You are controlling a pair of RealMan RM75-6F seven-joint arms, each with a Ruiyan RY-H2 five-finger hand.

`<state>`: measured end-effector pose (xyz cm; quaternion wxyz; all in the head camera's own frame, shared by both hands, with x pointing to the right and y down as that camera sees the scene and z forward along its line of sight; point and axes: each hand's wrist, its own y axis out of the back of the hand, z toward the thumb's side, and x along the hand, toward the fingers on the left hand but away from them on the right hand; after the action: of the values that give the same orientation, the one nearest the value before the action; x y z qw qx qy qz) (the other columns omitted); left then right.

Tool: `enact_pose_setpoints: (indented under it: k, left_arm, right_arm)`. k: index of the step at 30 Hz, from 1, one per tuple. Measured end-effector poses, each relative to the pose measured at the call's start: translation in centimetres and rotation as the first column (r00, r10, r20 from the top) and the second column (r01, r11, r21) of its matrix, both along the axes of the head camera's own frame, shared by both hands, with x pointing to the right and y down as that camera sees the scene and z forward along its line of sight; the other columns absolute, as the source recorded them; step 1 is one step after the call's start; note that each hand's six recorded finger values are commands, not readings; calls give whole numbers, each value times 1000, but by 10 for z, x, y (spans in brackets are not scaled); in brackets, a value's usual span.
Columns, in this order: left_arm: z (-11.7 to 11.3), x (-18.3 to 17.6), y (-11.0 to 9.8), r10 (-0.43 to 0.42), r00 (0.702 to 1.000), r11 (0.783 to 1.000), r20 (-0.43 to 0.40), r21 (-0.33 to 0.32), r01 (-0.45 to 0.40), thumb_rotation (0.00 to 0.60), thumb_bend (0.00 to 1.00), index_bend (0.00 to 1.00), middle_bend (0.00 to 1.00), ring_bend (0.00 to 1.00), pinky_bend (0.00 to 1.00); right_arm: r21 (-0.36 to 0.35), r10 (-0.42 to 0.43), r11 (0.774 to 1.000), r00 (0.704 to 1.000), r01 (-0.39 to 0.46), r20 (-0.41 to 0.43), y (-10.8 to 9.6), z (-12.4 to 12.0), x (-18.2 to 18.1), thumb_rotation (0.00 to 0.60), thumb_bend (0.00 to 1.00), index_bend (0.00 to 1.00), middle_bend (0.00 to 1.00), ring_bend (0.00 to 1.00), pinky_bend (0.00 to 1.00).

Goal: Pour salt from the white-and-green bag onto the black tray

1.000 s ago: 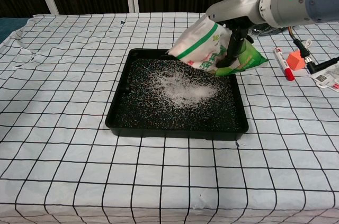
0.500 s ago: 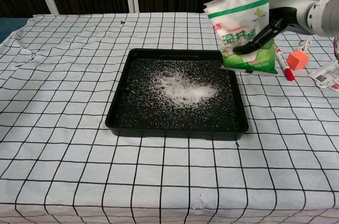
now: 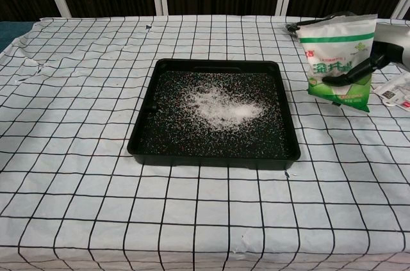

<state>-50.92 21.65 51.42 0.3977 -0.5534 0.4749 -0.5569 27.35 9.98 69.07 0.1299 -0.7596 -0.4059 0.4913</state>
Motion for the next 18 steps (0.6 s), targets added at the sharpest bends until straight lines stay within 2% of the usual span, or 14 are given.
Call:
enact_pose_setpoints:
  k: [8,18]
  left_arm:
    - [0,0,0,0,1000,1000,2,0,0,600,299,174,88,26,113]
    - [0,-1,0,-5,1000,1000,2,3,5,600,298,173,88,26,113]
  right_arm:
    - [-27,53,998,998,-52,19,17,22,6,600,602,852,599,681,685]
    - [5,131,991,989,-131,62,22,33,-8,600,562,845,570,659,677]
